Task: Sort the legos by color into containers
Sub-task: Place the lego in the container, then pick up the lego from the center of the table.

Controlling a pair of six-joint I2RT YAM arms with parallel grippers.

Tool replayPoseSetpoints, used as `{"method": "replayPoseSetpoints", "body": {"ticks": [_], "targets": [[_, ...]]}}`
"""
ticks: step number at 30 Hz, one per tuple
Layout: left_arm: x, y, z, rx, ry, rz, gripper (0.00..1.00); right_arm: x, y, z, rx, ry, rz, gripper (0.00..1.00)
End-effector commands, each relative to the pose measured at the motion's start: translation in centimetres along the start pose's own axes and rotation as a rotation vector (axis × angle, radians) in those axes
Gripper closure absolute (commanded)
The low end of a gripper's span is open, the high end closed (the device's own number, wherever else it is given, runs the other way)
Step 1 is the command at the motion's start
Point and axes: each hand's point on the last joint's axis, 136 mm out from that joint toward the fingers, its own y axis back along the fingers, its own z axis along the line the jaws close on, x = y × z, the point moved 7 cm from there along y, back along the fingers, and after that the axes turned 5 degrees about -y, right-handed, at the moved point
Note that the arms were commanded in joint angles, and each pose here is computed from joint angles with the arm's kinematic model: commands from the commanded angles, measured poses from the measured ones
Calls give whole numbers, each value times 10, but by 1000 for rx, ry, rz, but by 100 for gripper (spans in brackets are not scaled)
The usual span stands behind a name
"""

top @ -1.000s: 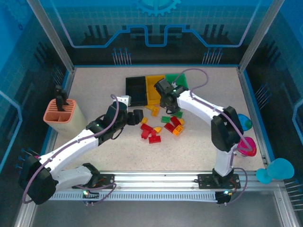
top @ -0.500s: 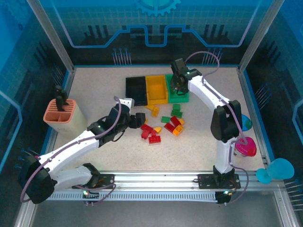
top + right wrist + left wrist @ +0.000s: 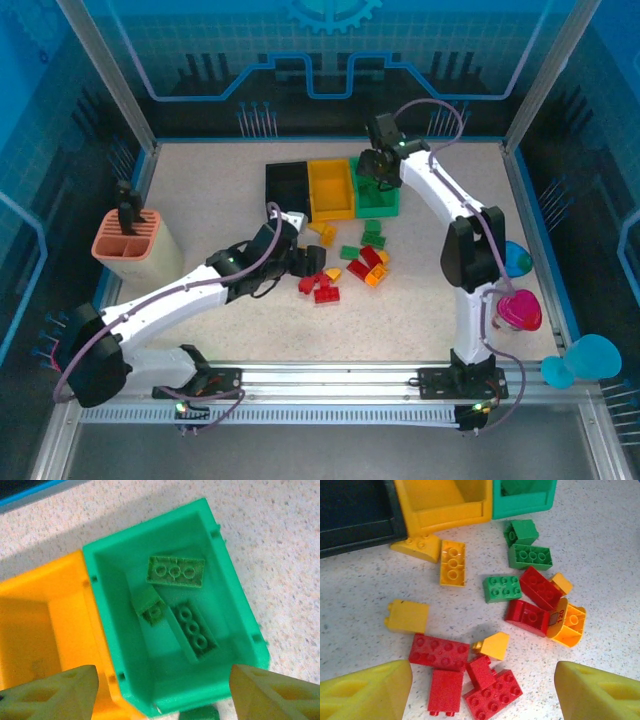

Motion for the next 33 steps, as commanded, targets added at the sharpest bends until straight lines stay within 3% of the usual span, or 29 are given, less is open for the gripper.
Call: {"method": "replayPoseSetpoints", "body": {"ticks": [1,6,19,33], "targets": [[-4,-11,-14,47,-28,74,24,7,38,-4,-103,4,-32,29],[-2,-43,-28,47,-60,206,22,35,53,-16,-230,18,-28,29],[2,-118,-41,-45,-87,407,24,71,66,-50,-271,31,-15,30],[2,-157,-46,-95,-132,466,25,83,61,-65,-272,5,-5,29]]}}
